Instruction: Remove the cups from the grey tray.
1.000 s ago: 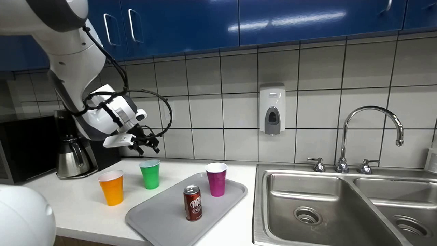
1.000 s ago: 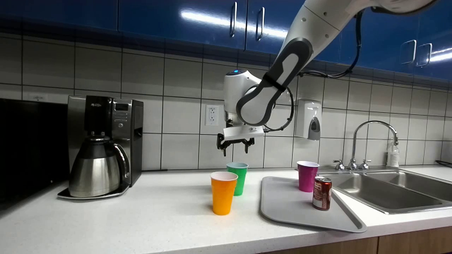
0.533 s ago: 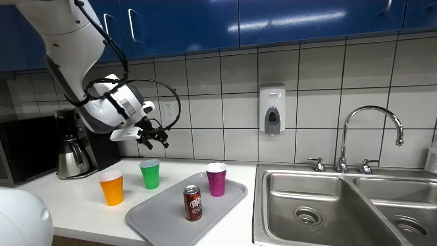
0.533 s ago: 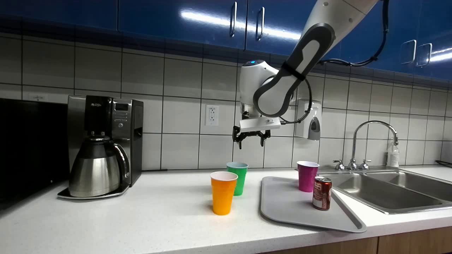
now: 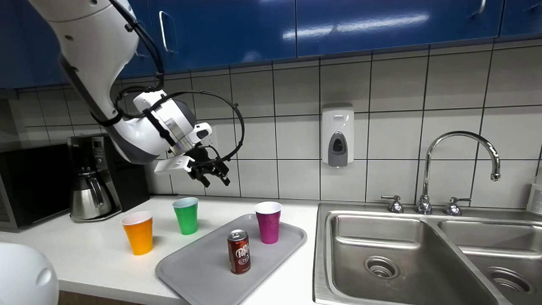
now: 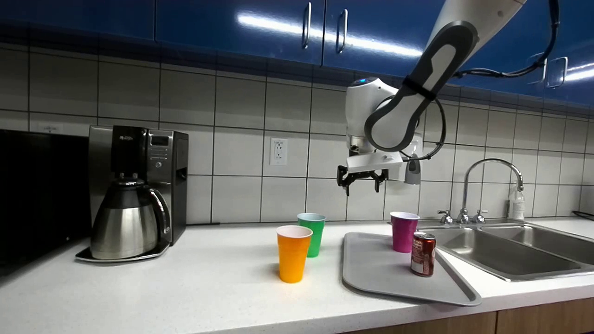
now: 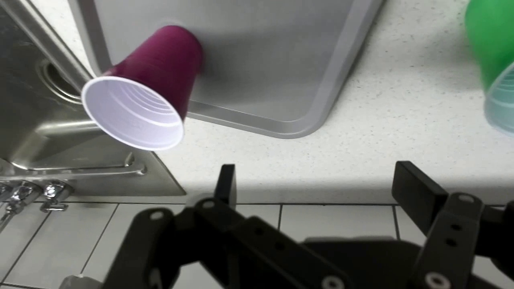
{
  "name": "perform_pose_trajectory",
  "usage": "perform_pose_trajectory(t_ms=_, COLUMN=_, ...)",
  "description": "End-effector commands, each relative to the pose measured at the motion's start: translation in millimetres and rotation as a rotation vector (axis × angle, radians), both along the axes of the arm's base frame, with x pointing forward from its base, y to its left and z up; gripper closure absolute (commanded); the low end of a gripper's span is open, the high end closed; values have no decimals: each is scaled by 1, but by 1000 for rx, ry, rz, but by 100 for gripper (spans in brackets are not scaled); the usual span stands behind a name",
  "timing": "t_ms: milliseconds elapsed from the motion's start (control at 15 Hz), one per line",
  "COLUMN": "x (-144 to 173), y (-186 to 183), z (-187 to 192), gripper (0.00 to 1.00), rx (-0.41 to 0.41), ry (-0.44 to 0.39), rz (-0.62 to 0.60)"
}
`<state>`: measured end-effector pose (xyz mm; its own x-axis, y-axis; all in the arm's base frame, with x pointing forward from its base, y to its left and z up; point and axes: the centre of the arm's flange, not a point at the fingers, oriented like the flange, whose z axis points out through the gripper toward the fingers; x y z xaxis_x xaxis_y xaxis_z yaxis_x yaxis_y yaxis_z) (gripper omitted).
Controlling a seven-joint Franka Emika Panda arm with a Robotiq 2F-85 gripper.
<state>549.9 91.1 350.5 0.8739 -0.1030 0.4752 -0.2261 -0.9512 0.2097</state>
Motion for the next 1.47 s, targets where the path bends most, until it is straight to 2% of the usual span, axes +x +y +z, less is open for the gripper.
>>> perform_pose_trajectory(t_ms=0, x=-22, y=-36, z=2, gripper=0, rx=-21, ry=-1, rz=-58)
perform_pose_trajectory(t_ms=600, x=-18, y=-110, z=-16, gripper=0, rx=13, ry=22, rz=-214)
perform_pose_trajectory(t_ms=933, x=-8, y=-126, z=-29, gripper=0, rx=28, ry=35, rz=-259)
perform_pose_trajectory(t_ms=1400, x=17, y=-126, z=-50, gripper=0, rx=48, ry=53, rz=-296)
